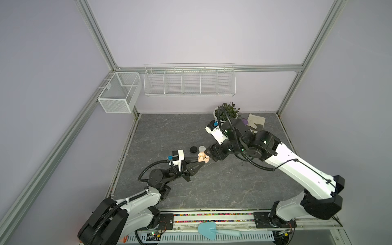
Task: Insert wireless bluetooth earbuds into charging case
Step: Rotate the wireless bluetooth earbud in the charging case, then close the charging case.
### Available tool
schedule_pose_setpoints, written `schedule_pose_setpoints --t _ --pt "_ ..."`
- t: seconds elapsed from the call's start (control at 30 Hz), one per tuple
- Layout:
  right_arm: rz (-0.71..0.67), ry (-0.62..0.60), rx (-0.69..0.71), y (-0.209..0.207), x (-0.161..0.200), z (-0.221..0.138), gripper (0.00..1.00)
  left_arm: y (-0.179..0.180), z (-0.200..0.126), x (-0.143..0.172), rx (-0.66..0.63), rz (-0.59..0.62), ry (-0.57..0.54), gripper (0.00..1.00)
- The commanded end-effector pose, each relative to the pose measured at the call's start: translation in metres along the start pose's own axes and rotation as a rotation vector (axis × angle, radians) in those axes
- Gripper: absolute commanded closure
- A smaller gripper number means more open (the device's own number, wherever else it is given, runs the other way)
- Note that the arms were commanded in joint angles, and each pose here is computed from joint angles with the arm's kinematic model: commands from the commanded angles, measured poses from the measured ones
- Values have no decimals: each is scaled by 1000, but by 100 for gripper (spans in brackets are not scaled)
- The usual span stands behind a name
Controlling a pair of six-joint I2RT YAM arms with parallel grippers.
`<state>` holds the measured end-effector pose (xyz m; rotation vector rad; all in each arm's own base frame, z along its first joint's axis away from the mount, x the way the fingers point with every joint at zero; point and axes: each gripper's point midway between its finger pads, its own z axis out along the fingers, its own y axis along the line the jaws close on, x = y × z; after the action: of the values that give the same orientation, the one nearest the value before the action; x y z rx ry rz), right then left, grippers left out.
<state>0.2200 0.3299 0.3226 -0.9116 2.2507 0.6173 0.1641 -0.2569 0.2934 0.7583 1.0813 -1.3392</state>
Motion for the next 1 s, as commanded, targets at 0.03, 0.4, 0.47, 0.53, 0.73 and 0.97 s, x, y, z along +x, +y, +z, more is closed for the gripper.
schedule_pose_setpoints --t 0.03,0.4,0.47,0.53,0.73,0.97 --pt "13 -18 11 1 -2 -21 27 -10 2 -17 42 48 -49 100" --pt "65 -74 -250 32 15 -49 26 -11 4 -21 49 56 -55 100" --pt "66 -95 -364 36 12 -47 25 -12 6 -20 63 55 -49 100" --pt "90 -113 -480 38 4 -43 21 -14 7 -20 77 48 -43 100" --pt "106 -69 -618 45 1 -21 15 -17 7 -18 90 43 -36 100" --pt "104 -56 -717 58 0 -24 24 -14 6 -14 79 31 -30 100"
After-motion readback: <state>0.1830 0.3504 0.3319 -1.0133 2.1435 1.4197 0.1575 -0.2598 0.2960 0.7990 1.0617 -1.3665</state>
